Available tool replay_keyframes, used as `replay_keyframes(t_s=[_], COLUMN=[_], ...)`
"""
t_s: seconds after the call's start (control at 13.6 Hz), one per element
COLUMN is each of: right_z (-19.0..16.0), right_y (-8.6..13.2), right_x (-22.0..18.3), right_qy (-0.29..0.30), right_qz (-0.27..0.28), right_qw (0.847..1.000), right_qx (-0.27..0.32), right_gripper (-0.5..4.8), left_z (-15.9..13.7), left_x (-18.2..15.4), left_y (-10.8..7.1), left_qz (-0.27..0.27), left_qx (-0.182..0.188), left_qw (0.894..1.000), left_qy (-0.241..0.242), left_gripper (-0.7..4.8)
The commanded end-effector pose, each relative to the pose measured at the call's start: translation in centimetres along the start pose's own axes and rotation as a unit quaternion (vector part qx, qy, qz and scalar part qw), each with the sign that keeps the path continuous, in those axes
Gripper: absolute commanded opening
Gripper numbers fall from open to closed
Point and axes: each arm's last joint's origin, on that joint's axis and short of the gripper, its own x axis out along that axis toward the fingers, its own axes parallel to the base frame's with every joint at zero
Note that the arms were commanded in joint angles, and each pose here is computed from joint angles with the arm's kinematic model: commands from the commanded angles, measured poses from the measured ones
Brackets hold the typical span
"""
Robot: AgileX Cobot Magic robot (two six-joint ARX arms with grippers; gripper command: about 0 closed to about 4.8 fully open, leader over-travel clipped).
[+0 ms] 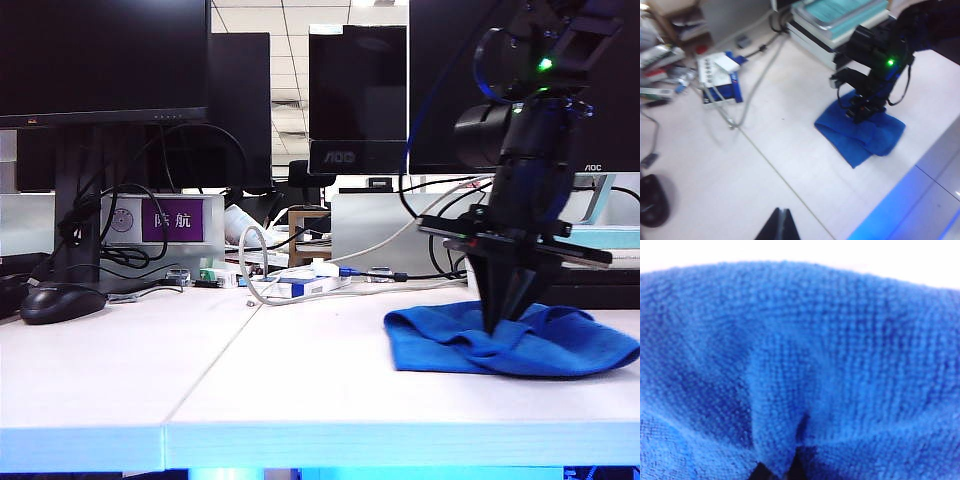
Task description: Wipe the table from right to left using the rag.
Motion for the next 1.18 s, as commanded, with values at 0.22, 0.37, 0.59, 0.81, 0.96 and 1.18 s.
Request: replay_keyframes(t_s=[0.22, 0.37, 0.59, 0.81, 0.96, 1.18], right_z=[-0.9, -1.4, -2.0, -2.2, -2.3, -1.4], right_y=[2.3, 3.8, 6.4, 7.9, 8.8, 10.2], right_x=[1.8, 2.7, 4.0, 4.1, 4.2, 4.1], right_qy=[0.024, 0.036, 0.041, 0.031, 0.025, 0.026], right_qz=[0.021, 0.03, 0.066, 0.088, 0.102, 0.137], right_qw=[0.999, 0.999, 0.997, 0.996, 0.994, 0.99], right_qx=[0.005, -0.005, -0.008, -0.006, -0.007, -0.006], right_gripper=[-0.01, -0.01, -0.01, -0.01, -0.01, -0.01], left_z=[-0.2, -0.2, -0.4, -0.5, -0.5, -0.5], left_x=[-1.3, -1.6, -1.8, -1.8, -1.8, -1.8], left_y=[-0.4, -0.4, -0.5, -0.5, -0.5, -0.5], left_qz=[0.012, 0.013, 0.012, 0.012, 0.012, 0.012], left_qx=[0.001, -0.002, -0.005, -0.005, -0.005, -0.005], left_qw=[1.0, 1.0, 1.0, 1.0, 1.0, 1.0], left_qy=[-0.018, -0.02, -0.014, -0.012, -0.012, -0.012], left_gripper=[-0.05, -0.05, -0.05, -0.05, -0.05, -0.05])
